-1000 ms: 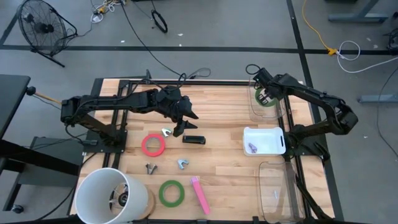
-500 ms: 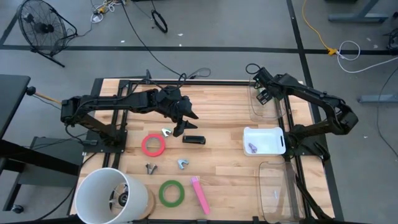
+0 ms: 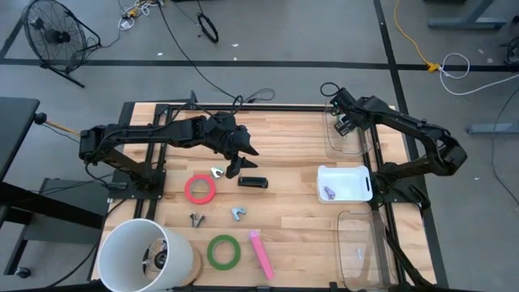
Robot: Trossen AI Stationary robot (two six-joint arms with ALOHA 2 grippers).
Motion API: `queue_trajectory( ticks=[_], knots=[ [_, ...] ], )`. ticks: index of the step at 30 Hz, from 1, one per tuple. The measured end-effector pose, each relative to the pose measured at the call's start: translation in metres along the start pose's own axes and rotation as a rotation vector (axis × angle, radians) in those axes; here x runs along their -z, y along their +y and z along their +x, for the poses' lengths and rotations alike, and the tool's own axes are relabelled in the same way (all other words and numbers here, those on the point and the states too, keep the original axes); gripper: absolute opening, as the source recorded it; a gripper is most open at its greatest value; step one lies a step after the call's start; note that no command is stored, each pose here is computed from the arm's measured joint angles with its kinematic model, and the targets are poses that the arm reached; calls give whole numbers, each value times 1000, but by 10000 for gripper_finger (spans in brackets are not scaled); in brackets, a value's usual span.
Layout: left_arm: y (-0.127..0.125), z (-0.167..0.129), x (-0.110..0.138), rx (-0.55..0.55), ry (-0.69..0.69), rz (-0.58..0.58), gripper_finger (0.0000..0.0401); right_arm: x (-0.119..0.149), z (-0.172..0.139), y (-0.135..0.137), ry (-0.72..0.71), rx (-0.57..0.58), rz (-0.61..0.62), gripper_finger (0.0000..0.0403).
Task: Pick and place Stapler, Stapler remover, tape
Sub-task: Put the top green tape into the top transparent bin
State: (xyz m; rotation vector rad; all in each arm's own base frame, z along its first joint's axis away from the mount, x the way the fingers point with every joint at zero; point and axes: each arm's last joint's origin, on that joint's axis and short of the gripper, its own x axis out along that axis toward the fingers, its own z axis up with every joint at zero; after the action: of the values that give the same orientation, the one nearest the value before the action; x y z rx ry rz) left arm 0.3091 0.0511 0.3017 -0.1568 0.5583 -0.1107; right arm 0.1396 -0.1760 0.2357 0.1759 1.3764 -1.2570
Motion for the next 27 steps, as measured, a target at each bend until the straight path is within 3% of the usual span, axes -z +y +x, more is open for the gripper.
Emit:
queue_trajectory(
  ticks=[17,25,27],
  knots=[
    [0,0,1,0,14,-4,220,-4,2,9,-35,-238,75,200],
    [0,0,2,0,16,3,220,7,22,20,-77,-152,57,200],
    [0,0,2,-2,16,6,220,7,24,22,-81,-181,62,200]
  ],
)
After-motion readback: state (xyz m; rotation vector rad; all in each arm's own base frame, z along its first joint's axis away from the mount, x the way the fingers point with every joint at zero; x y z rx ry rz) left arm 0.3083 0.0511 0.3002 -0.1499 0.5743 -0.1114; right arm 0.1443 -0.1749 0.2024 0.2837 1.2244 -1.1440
